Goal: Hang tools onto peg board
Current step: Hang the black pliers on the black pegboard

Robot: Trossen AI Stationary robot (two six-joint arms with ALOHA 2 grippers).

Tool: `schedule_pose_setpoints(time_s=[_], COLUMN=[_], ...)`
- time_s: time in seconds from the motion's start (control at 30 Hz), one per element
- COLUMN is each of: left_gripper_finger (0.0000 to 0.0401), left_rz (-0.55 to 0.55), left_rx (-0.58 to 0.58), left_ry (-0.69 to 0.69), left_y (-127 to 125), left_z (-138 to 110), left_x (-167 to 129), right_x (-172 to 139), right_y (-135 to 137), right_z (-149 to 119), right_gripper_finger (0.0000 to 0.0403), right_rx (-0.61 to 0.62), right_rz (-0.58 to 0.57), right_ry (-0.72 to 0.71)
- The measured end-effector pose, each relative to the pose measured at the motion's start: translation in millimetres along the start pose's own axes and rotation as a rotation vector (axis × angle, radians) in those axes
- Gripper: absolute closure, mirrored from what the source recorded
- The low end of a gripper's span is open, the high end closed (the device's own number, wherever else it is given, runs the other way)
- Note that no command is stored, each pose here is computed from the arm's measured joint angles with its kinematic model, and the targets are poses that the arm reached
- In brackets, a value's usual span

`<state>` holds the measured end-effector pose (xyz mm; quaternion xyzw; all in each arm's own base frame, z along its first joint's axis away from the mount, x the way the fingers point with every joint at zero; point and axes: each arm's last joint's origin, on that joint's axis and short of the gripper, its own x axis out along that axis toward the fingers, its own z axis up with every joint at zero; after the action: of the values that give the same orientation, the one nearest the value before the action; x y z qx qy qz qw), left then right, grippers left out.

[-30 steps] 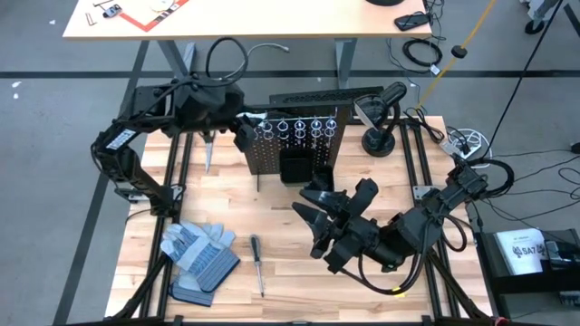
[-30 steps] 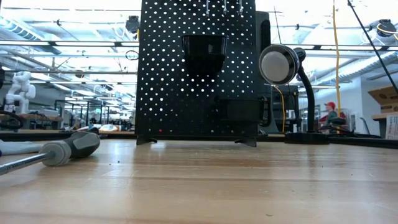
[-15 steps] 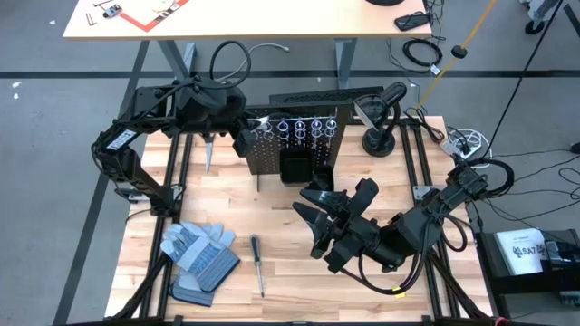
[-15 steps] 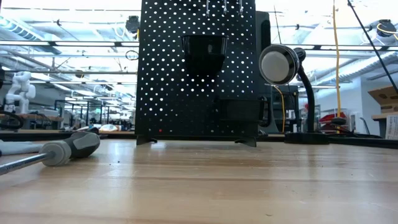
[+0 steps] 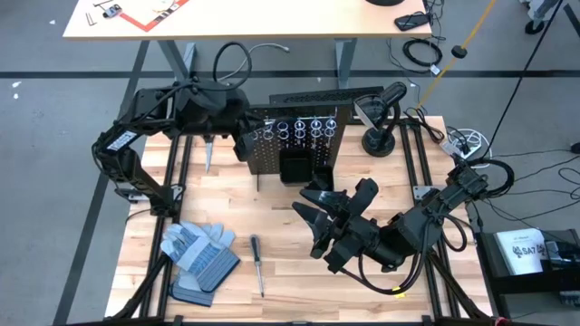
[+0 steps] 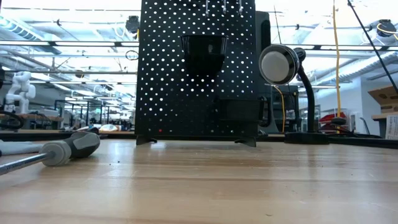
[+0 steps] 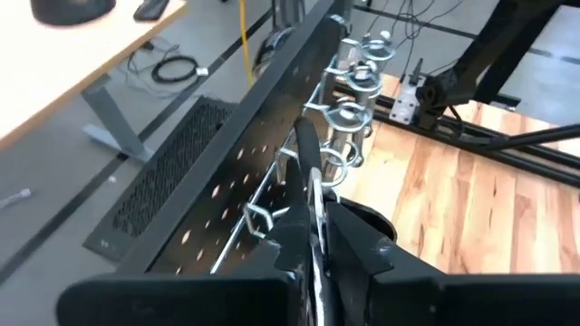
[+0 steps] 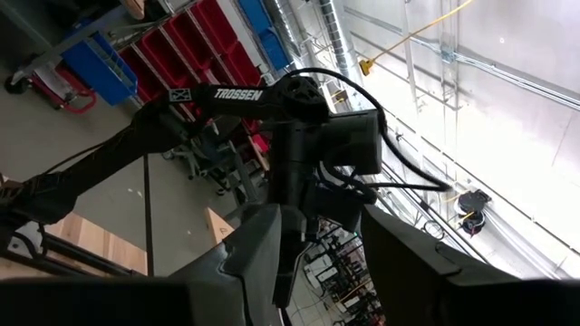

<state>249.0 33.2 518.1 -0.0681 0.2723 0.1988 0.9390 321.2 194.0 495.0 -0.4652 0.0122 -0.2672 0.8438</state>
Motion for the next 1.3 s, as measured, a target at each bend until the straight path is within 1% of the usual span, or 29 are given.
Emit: schedule_pose_setpoints(time_s=[0.4, 0.57, 0.77, 0.93, 1.07, 1.3], left_gripper_finger=[0.0371, 0.0371, 0.0371, 0.0371, 0.0376, 0.0376], left_rz=[-0.03, -0.045, -0.03, -0.029, -0.034, -0.048], left_rx=[0.133, 0.192, 0.225, 0.223, 0.239, 0.249], left_ry=[-0.001, -0.005, -0.012, -0.025, -0.054, -0.065], left_y=[-10, -15, -18, -17, -19, -23], left_z=[-2, -3, -4, -2, 0, 0], left_x=[-3, -5, -6, -9, -16, -24], right_x=[0, 0, 8, 24, 46, 85], right_y=[1, 5, 15, 25, 28, 17], right_z=[-1, -2, -12, -28, -50, -84], right_gripper_finger=[0.0252, 0.0252, 0.0252, 0.0252, 0.0252, 0.0252], right_rx=[-0.01, -0.049, -0.044, -0.005, 0.018, 0.049], right_rz=[0.0, 0.026, 0.072, 0.154, 0.213, 0.223], right_ry=[0.022, 0.044, 0.081, 0.089, 0.127, 0.134])
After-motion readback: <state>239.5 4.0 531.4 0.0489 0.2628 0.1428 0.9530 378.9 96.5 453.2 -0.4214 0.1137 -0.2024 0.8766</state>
